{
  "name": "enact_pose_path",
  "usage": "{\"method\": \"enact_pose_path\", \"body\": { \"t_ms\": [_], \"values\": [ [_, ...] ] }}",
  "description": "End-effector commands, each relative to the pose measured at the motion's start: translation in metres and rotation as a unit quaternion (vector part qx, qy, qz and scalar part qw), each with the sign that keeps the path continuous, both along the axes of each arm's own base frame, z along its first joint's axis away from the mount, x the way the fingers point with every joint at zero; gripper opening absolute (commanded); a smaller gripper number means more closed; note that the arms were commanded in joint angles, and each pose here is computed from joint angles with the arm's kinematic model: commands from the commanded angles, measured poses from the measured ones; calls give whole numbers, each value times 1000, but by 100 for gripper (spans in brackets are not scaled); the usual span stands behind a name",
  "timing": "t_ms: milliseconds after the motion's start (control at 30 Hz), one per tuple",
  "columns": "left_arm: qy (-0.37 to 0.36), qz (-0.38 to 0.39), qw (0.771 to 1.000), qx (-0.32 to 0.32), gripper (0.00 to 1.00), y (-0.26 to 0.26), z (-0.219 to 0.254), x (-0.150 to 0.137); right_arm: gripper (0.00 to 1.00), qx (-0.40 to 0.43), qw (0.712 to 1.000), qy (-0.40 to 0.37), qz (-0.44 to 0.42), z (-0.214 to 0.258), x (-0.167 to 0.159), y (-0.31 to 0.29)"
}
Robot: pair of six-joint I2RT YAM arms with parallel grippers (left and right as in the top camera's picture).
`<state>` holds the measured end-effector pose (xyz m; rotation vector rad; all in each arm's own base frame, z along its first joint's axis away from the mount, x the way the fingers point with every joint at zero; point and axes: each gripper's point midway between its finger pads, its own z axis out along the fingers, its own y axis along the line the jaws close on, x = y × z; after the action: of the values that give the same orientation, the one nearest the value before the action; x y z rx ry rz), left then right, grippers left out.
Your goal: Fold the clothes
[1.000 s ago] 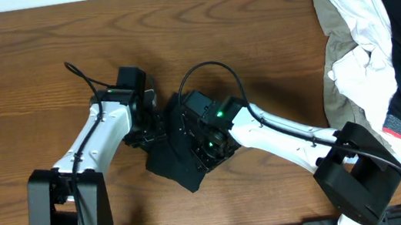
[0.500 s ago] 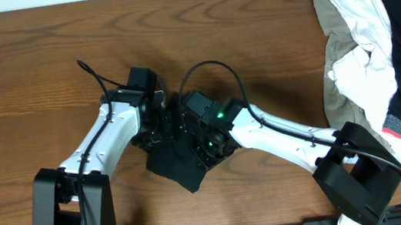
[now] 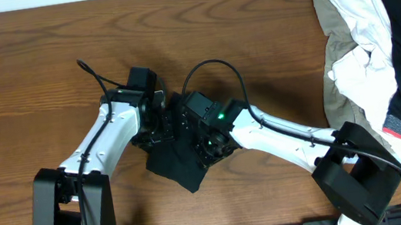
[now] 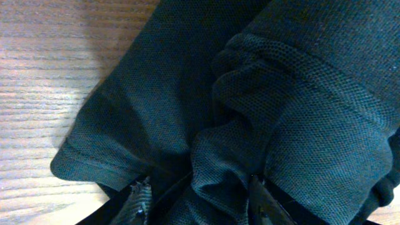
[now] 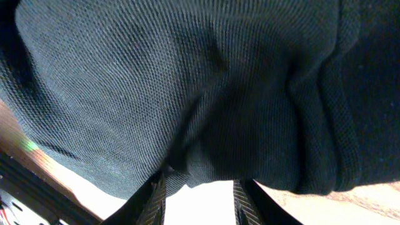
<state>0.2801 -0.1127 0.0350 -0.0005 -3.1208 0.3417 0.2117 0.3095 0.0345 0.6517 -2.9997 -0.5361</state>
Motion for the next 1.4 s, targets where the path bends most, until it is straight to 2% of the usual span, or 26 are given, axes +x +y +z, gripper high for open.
{"method": "enact_pose_path", "body": {
  "t_ms": [0,133,167,200,267,300,367,467,500,667,900,1267,1300,1367],
  "values": [
    [10,-8,1000,2,52,1,-4,-6,34,-9,1000,3,-8,-6,-1,-2],
    [10,-8,1000,2,52,1,-4,-6,32,-12,1000,6,-16,-14,-4,-6],
    [10,-8,1000,2,52,1,-4,-6,28,-13,1000,7,-19,-17,-5,-7],
    [10,-8,1000,2,52,1,-4,-6,23,-13,1000,8,-21,-18,-6,-8],
    [10,-8,1000,2,52,1,-4,-6,3,-13,1000,8,-23,-21,-6,-8],
    [10,-8,1000,2,52,1,-4,-6,1,-13,1000,8,-23,-21,-6,-9],
    [10,-8,1000,2,49,1,-4,-6,1,-12,1000,8,-23,-20,-6,-8],
    [10,-8,1000,2,36,1,-4,-6,1,-4,1000,14,-24,-15,-6,-7],
    [10,-8,1000,2,35,1,-4,-6,1,-2,1000,17,-24,-12,-6,-7],
    [9,-8,1000,2,35,1,-4,-6,1,-2,999,8,-32,5,1,-16],
    [7,-8,1000,11,35,3,-5,-5,1,-75,995,-14,-61,2,13,-55],
    [12,-8,1000,12,36,4,-5,-7,5,-88,994,-20,-55,0,13,-60],
    [15,-8,1000,12,37,4,-5,-8,4,-95,994,-22,-55,0,13,-63],
    [17,-8,1000,13,49,5,-5,-10,5,-117,991,-29,-58,-1,14,-71]
  ]
}}
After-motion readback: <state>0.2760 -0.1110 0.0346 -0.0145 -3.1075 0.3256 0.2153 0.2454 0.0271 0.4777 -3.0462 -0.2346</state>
